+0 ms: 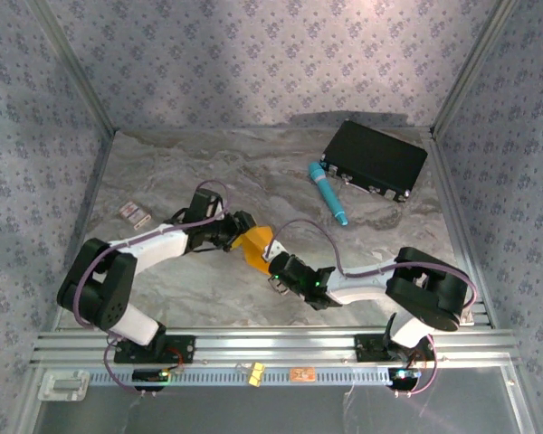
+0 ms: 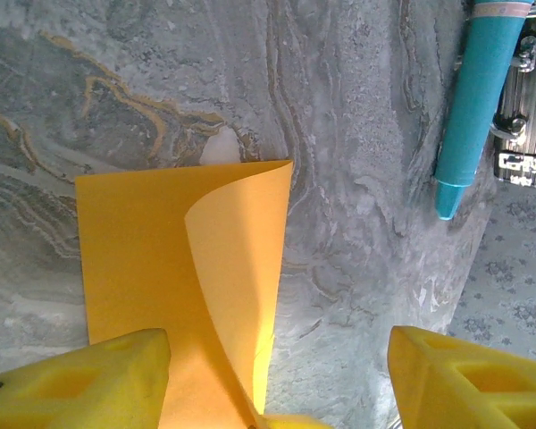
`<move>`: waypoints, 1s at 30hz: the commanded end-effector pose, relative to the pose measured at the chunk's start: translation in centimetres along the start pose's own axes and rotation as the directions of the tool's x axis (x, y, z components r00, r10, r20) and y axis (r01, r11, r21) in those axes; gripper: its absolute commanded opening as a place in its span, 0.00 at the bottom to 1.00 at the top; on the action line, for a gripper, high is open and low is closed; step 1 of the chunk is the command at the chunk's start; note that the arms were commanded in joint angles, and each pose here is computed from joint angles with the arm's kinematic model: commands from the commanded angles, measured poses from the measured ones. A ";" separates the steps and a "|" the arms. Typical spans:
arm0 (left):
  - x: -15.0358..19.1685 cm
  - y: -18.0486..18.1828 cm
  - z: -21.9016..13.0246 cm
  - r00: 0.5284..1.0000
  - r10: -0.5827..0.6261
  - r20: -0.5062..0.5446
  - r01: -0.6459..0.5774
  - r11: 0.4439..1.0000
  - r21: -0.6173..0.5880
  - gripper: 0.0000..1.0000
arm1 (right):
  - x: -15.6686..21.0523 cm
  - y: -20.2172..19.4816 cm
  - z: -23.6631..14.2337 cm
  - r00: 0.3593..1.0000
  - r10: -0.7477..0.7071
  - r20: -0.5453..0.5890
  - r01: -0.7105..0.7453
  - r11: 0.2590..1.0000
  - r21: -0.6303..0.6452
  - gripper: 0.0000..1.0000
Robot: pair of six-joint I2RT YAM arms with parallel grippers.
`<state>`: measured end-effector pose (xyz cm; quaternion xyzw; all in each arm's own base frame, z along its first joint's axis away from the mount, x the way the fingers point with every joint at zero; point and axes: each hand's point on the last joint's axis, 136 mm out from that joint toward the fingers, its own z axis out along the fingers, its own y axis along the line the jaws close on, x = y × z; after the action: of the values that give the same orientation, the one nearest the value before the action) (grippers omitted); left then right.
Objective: Fold a paper plane with a square sheet of paper (pick it up from the middle)
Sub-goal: Fourth fold the wing at the center of the table.
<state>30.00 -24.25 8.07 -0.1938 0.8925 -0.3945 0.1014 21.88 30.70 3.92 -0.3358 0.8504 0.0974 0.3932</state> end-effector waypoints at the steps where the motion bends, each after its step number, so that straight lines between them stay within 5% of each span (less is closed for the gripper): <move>1: 0.3 -0.2 0.6 0.999 0.004 -0.048 -0.005 1.000 -0.013 0.63 | -0.6 0.0 0.1 1.000 0.019 0.014 -0.019 1.000 0.006 0.15; 9: 0.4 0.9 1.6 0.996 -0.017 -0.087 0.011 0.997 -0.075 0.51 | -0.3 0.1 0.1 1.000 0.020 0.017 -0.020 1.000 0.009 0.15; 20: -0.1 1.2 2.0 0.996 -0.032 -0.089 0.022 0.993 -0.114 0.08 | 0.3 0.1 -0.5 1.000 -0.005 0.011 0.005 1.000 -0.001 0.20; 30: 0.1 1.4 1.6 0.996 -0.041 -0.079 0.031 0.992 -0.119 0.00 | 0.7 -0.2 -0.8 1.000 0.013 0.007 -0.013 1.000 -0.003 0.20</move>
<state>30.03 -24.74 5.54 -0.1974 0.9127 -0.3552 0.0429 21.42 30.13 3.81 -0.3354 0.8502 0.0985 0.3936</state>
